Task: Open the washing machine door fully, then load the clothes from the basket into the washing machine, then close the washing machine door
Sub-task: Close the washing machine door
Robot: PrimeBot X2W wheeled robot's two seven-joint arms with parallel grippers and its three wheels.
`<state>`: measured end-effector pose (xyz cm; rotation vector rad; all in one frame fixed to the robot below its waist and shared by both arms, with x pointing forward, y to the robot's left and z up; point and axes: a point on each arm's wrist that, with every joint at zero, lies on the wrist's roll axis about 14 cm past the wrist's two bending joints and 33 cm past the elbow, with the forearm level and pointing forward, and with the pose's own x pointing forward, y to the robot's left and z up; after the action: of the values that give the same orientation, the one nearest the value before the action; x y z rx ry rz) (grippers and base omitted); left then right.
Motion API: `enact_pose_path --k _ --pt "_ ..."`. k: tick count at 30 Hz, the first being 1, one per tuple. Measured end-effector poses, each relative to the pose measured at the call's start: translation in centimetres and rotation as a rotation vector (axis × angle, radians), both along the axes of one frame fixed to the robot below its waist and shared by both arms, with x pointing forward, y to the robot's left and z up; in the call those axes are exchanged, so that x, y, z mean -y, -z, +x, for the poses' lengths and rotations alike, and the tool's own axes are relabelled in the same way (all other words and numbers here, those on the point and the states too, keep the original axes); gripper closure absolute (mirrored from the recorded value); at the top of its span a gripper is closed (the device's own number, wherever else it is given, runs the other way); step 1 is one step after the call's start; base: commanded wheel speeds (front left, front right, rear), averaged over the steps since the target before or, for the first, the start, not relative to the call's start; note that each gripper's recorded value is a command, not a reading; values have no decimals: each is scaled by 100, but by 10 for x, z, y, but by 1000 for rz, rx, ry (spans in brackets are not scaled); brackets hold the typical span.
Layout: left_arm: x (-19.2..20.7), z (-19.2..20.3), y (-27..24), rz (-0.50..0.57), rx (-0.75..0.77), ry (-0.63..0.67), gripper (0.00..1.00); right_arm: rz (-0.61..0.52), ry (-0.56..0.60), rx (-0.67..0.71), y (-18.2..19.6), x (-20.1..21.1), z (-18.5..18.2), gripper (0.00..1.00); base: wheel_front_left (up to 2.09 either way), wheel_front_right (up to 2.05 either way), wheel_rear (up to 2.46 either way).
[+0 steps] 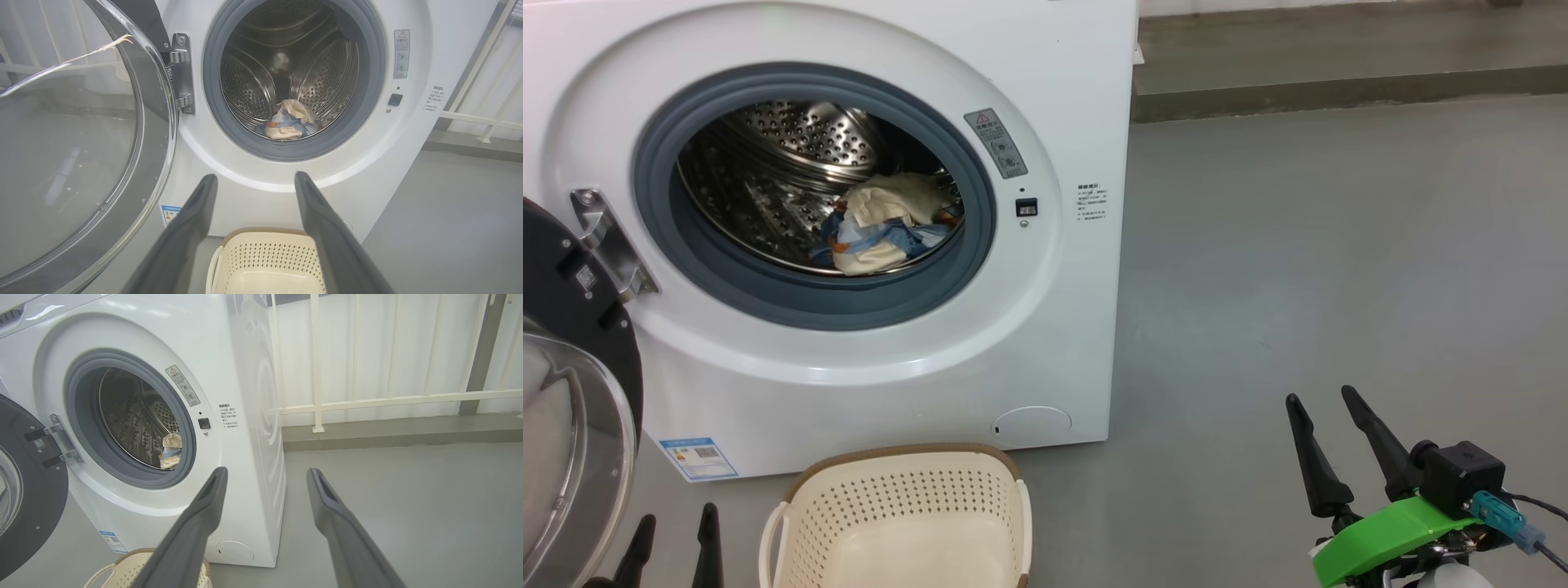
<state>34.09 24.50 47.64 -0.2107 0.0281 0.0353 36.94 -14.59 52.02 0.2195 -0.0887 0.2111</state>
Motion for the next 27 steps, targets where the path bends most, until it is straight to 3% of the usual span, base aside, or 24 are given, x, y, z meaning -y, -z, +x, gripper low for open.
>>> enact_pose_path --k 27 --pt "-1 -3 -2 5 7 -6 0 4 -6 7 -3 -2 0 0 0 0 0"
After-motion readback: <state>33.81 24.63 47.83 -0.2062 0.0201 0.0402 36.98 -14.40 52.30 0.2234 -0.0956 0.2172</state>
